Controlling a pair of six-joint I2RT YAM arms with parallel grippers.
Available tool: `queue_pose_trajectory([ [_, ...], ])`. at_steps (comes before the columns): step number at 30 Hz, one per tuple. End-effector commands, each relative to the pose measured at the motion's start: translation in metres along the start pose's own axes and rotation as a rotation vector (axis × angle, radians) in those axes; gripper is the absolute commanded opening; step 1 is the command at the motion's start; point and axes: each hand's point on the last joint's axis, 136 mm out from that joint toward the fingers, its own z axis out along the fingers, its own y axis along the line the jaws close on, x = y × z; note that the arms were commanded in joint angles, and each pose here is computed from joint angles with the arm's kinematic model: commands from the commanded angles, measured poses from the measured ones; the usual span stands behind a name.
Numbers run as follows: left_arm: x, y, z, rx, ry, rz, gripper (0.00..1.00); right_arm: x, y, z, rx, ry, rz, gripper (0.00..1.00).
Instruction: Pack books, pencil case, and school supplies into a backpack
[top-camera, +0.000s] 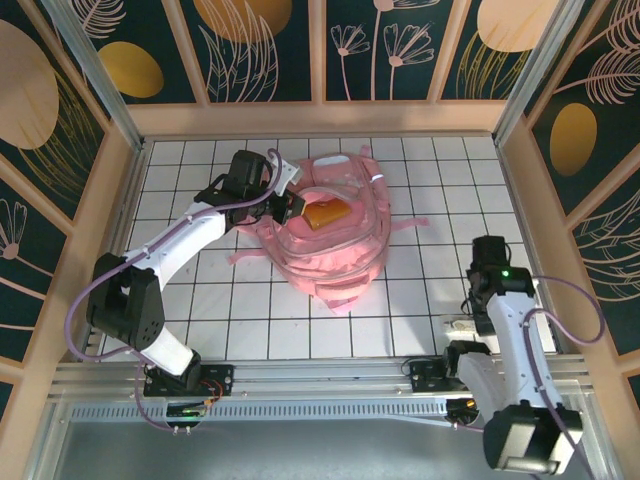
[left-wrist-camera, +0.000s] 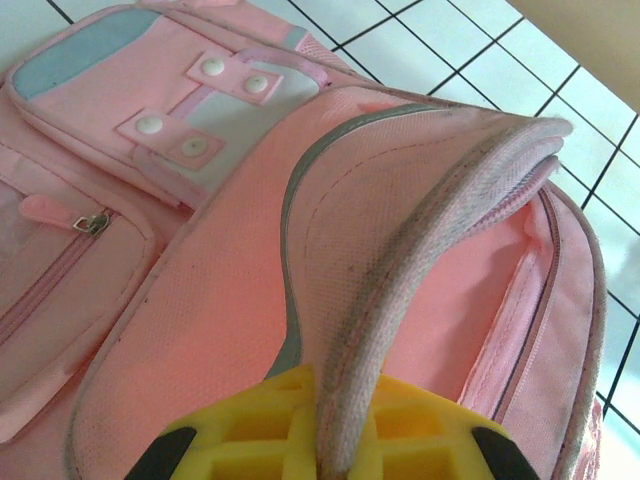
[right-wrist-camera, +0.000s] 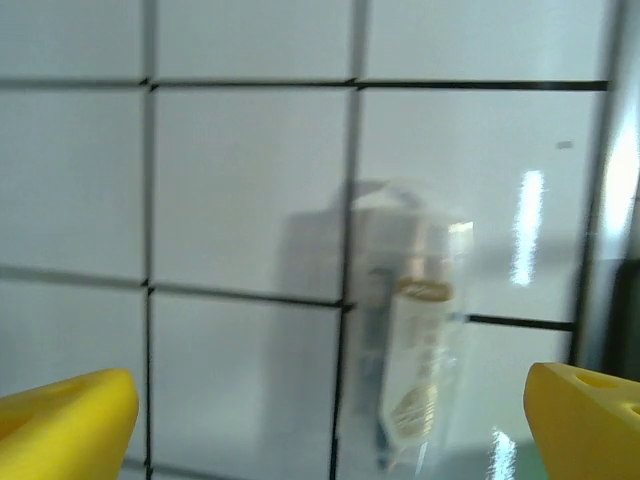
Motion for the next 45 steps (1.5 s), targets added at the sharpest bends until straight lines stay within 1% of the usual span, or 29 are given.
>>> queue_pose_trajectory([
  [1, -0.035, -0.018, -0.019, 0.043, -0.128, 0.11, 0.0, -0.015, -0.029, 0.007, 0.134, -0.041, 0.103, 0.99],
  [5, -0.03, -0.019, -0.023, 0.038, -0.109, 0.131, 0.0, -0.023, -0.033, 0.014, 0.176, -0.055, 0.222, 0.99],
  [9, -0.029, -0.018, -0.024, 0.023, -0.1, 0.156, 0.0, -0.02, -0.006, 0.028, 0.062, 0.001, 0.241, 0.99],
  [12, -0.031, -0.016, -0.024, 0.016, -0.102, 0.156, 0.0, -0.007, 0.007, 0.046, -0.013, 0.062, 0.28, 0.99],
  [15, -0.034, -0.018, -0.024, 0.023, -0.113, 0.153, 0.0, 0.005, -0.001, 0.072, 0.01, 0.11, 0.32, 0.99],
  [17, -0.036, -0.018, -0.024, 0.025, -0.117, 0.153, 0.0, 0.008, -0.013, 0.085, 0.077, 0.114, 0.333, 0.99],
  [21, -0.038, -0.017, -0.024, 0.021, -0.107, 0.156, 0.0, 0.014, -0.021, 0.098, 0.134, 0.127, 0.327, 0.99],
  [22, -0.038, -0.016, -0.024, 0.015, -0.106, 0.158, 0.0, 0.014, -0.024, 0.102, 0.144, 0.121, 0.334, 0.96],
  [23, -0.038, -0.015, -0.024, 0.009, -0.104, 0.16, 0.0, 0.014, -0.025, 0.106, 0.149, 0.113, 0.336, 0.9],
  [25, -0.038, -0.014, -0.023, 0.005, -0.097, 0.159, 0.0, 0.016, -0.025, 0.113, 0.146, 0.109, 0.325, 0.67],
  [27, -0.039, -0.013, -0.023, 0.001, -0.093, 0.157, 0.0, 0.019, -0.024, 0.116, 0.149, 0.128, 0.31, 0.61],
  [29, -0.04, -0.013, -0.024, -0.002, -0.095, 0.157, 0.0, 0.02, -0.022, 0.115, 0.151, 0.141, 0.286, 0.46],
  [31, -0.04, -0.012, -0.025, -0.014, -0.099, 0.158, 0.0, 0.016, -0.015, 0.109, 0.14, 0.132, 0.264, 0.37],
  [34, -0.041, -0.01, -0.026, -0.025, -0.103, 0.159, 0.0, 0.008, 0.0, 0.093, 0.094, 0.116, 0.241, 0.22],
  [37, -0.044, -0.01, -0.028, -0.03, -0.111, 0.164, 0.0, 0.008, 0.028, 0.068, 0.005, 0.123, 0.187, 0.21],
  [39, -0.05, -0.01, -0.029, -0.036, -0.122, 0.162, 0.0, 0.019, 0.052, 0.045, -0.066, 0.134, 0.107, 0.21],
  [41, -0.058, -0.011, -0.03, -0.037, -0.132, 0.154, 0.0, 0.048, 0.08, 0.009, -0.159, 0.168, -0.001, 0.22],
  [43, -0.063, -0.013, -0.032, -0.027, -0.146, 0.147, 0.0, 0.089, 0.111, -0.037, -0.302, 0.245, -0.106, 0.23],
  [45, -0.065, -0.015, -0.032, -0.013, -0.158, 0.141, 0.0, 0.126, 0.135, -0.083, -0.431, 0.317, -0.168, 0.23],
])
